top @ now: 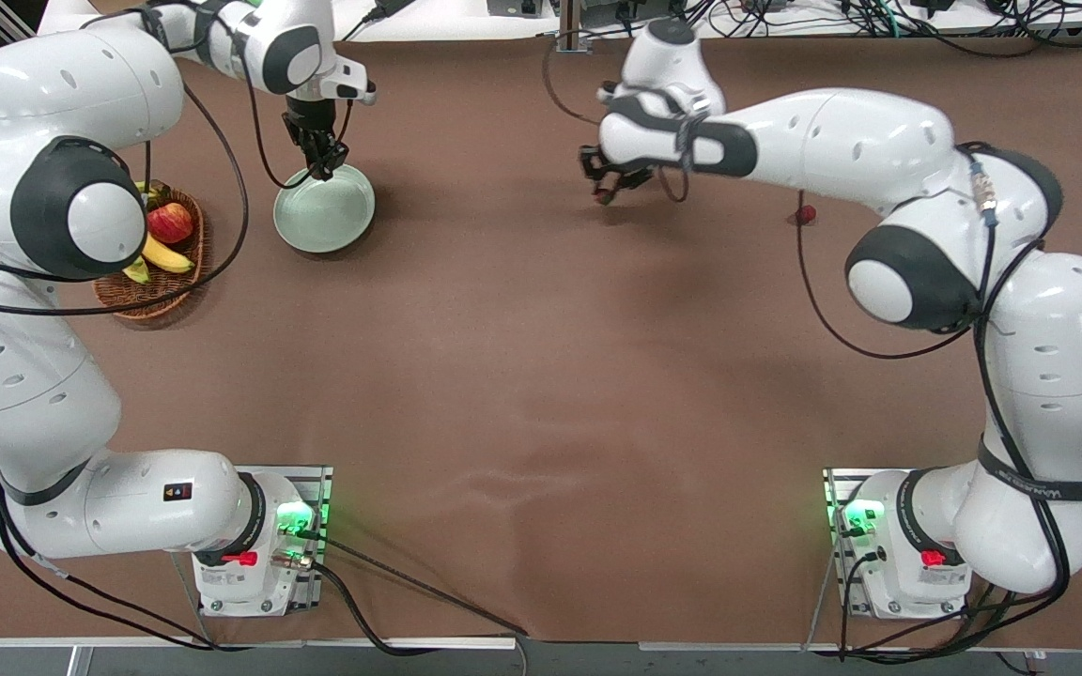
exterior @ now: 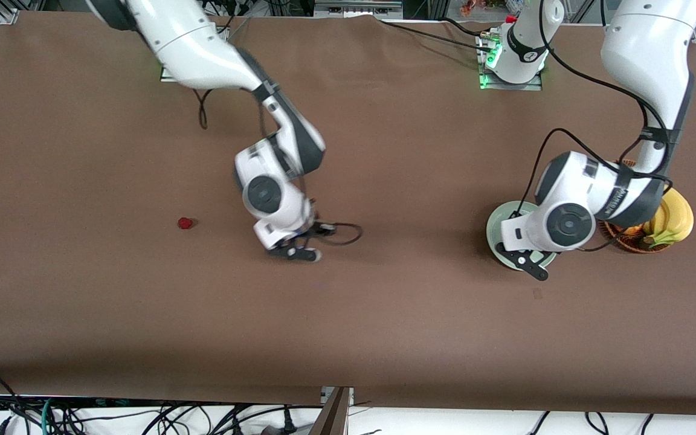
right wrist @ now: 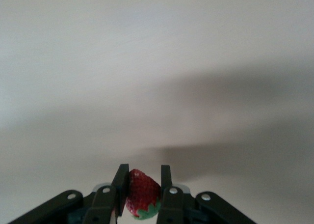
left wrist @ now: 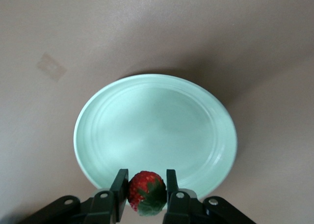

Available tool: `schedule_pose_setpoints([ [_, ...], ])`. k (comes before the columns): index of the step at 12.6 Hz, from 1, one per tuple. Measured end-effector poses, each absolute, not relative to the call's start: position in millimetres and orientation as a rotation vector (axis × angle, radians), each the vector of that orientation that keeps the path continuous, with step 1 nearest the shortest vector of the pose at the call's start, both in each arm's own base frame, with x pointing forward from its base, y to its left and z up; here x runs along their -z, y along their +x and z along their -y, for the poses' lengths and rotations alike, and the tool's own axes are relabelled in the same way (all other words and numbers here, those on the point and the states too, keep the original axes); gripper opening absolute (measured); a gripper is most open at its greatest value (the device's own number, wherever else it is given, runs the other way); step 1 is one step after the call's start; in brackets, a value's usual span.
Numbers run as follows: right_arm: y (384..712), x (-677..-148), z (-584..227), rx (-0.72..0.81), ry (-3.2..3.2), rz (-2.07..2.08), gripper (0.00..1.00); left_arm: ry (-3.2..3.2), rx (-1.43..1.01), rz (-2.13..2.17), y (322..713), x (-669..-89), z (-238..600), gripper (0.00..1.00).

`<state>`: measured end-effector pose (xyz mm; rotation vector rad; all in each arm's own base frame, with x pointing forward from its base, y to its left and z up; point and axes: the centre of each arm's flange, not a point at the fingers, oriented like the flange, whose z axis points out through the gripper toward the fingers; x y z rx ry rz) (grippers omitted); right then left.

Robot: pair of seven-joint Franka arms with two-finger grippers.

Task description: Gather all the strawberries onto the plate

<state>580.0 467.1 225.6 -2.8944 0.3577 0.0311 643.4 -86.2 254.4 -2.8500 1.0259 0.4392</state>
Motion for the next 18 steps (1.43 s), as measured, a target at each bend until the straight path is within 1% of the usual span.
schedule_pose_setpoints([
  [2, 544, -217, -524, 0.068, -2.791, -0.470, 0.30, -2.891, -0.414, -1.130, 645, -225, 58, 0.36],
  [5, 502, -201, -585, 0.123, -2.708, -0.465, 0.30, -2.906, -0.416, -1.171, 641, -201, 49, 0.39],
  [6, 493, -195, -600, 0.131, -2.696, -0.439, 0.30, -2.906, -0.414, -1.180, 641, -201, 53, 0.47],
  [9, 478, -169, -621, 0.186, -2.644, -0.401, 0.30, -2.946, -0.409, -1.170, 640, -202, 59, 0.79],
  [10, 477, -162, -622, 0.208, -2.626, -0.397, 0.37, -2.953, -0.409, -1.168, 640, -202, 60, 0.90],
  [11, 477, -161, -624, 0.221, -2.613, -0.395, 0.48, -2.953, -0.408, -1.169, 640, -202, 61, 1.00],
  [13, 486, -172, -625, 0.253, -2.597, -0.393, 0.70, -2.953, -0.410, -1.175, 640, -204, 64, 1.00],
  [15, 512, -192, -611, 0.280, -2.627, -0.412, 0.94, -2.990, -0.449, -1.148, 637, -217, 80, 1.00],
  [16, 531, -211, -600, 0.276, -2.654, -0.411, 1.00, -3.029, -0.491, -1.057, 634, -231, 92, 1.00],
  [18, 572, -264, -564, 0.236, -2.731, -0.359, 1.00, -3.070, -0.549, -0.815, 624, -260, 119, 1.00],
])
